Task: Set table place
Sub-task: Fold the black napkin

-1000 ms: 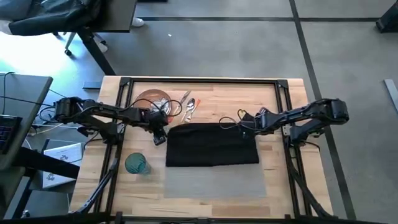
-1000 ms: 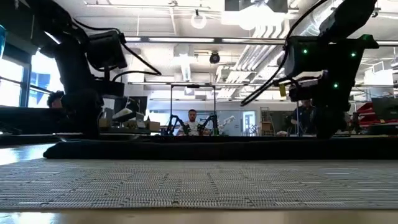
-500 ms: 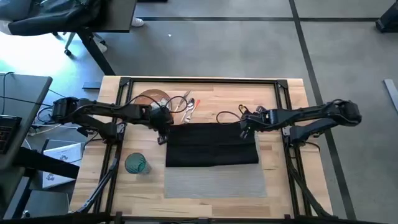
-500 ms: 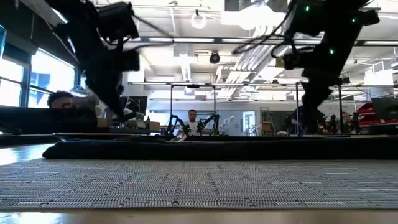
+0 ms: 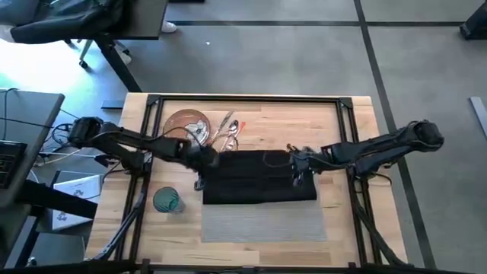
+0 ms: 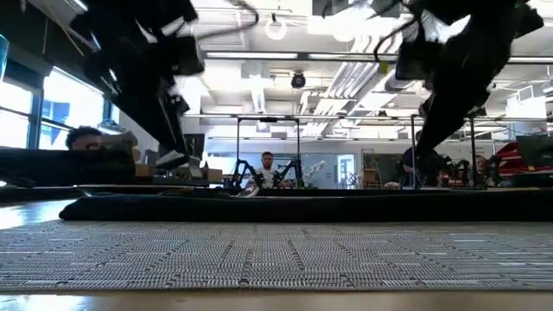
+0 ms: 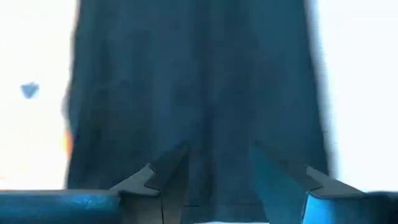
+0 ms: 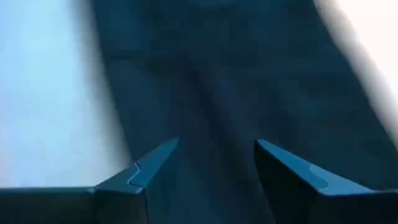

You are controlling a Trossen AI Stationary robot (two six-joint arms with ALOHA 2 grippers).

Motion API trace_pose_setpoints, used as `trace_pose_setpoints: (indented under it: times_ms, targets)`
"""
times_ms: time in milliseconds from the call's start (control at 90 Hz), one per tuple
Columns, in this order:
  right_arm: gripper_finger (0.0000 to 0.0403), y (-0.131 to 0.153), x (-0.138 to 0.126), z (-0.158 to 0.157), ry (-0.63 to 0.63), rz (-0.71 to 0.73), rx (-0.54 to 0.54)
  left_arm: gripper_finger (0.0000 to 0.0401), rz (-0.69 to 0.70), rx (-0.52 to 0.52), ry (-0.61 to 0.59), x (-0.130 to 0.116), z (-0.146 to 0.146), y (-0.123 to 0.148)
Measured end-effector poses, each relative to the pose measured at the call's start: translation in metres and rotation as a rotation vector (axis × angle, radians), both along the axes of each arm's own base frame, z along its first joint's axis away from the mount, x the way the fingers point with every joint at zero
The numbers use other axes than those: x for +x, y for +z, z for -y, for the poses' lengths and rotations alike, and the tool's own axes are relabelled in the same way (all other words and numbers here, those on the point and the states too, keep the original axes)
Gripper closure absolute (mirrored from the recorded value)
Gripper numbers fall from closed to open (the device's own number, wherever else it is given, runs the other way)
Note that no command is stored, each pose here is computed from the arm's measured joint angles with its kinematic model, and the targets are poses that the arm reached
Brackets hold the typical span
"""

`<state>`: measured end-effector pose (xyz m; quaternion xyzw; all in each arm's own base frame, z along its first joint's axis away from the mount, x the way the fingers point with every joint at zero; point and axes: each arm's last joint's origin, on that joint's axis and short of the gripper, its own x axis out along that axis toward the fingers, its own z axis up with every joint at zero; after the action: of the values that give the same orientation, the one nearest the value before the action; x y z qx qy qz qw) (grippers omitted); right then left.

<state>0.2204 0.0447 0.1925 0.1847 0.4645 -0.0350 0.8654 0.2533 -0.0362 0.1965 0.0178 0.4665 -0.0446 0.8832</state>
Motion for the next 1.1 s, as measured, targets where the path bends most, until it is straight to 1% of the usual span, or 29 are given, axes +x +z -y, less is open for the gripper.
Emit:
trace_pose_setpoints:
  times_ms: [56, 111, 211, 300, 367, 489, 600, 744, 822, 911, 989, 1100]
  targets:
    - [0.0208, 0.0, 0.0, -0.013, 0.031, 0.013, 0.035, 0.0258, 0.03, -0.006, -0.04, 0.0, 0.013, 0.001]
    - [0.0208, -0.001, -0.003, -0.025, 0.07, 0.003, 0.048, 0.0258, 0.065, -0.035, -0.041, 0.002, 0.023, 0.001]
    - [0.0208, -0.005, -0.009, -0.042, 0.15, -0.024, 0.028, 0.0257, 0.161, -0.023, -0.04, 0.009, 0.032, 0.004]
    - [0.0208, -0.006, -0.015, -0.051, 0.176, -0.028, -0.021, 0.0251, 0.199, 0.004, -0.019, 0.016, 0.033, 0.009]
    - [0.0208, -0.006, -0.018, -0.056, 0.181, -0.026, -0.058, 0.0241, 0.165, 0.043, -0.021, 0.017, 0.036, 0.011]
    - [0.0208, -0.005, -0.024, -0.056, 0.173, -0.067, -0.149, 0.0217, 0.085, 0.11, 0.023, 0.017, 0.04, 0.01]
    - [0.0208, -0.008, -0.027, -0.049, 0.137, -0.111, -0.23, 0.0196, -0.019, 0.109, 0.069, 0.017, 0.037, -0.006]
    - [0.0208, -0.011, -0.027, -0.03, 0.096, -0.202, -0.29, 0.0182, -0.128, 0.147, 0.092, 0.023, 0.032, -0.032]
    - [0.0208, -0.011, -0.026, -0.022, 0.071, -0.224, -0.296, 0.0181, -0.178, 0.165, 0.098, 0.028, 0.028, -0.047]
    - [0.0208, -0.013, -0.026, -0.015, 0.078, -0.251, -0.29, 0.0184, -0.224, 0.163, 0.103, 0.032, 0.023, -0.061]
    - [0.0208, -0.013, -0.024, -0.012, 0.097, -0.257, -0.29, 0.0186, -0.236, 0.154, 0.114, 0.035, 0.019, -0.065]
    - [0.0208, -0.015, -0.023, -0.012, 0.134, -0.257, -0.308, 0.0189, -0.235, 0.11, 0.133, 0.035, 0.014, -0.062]
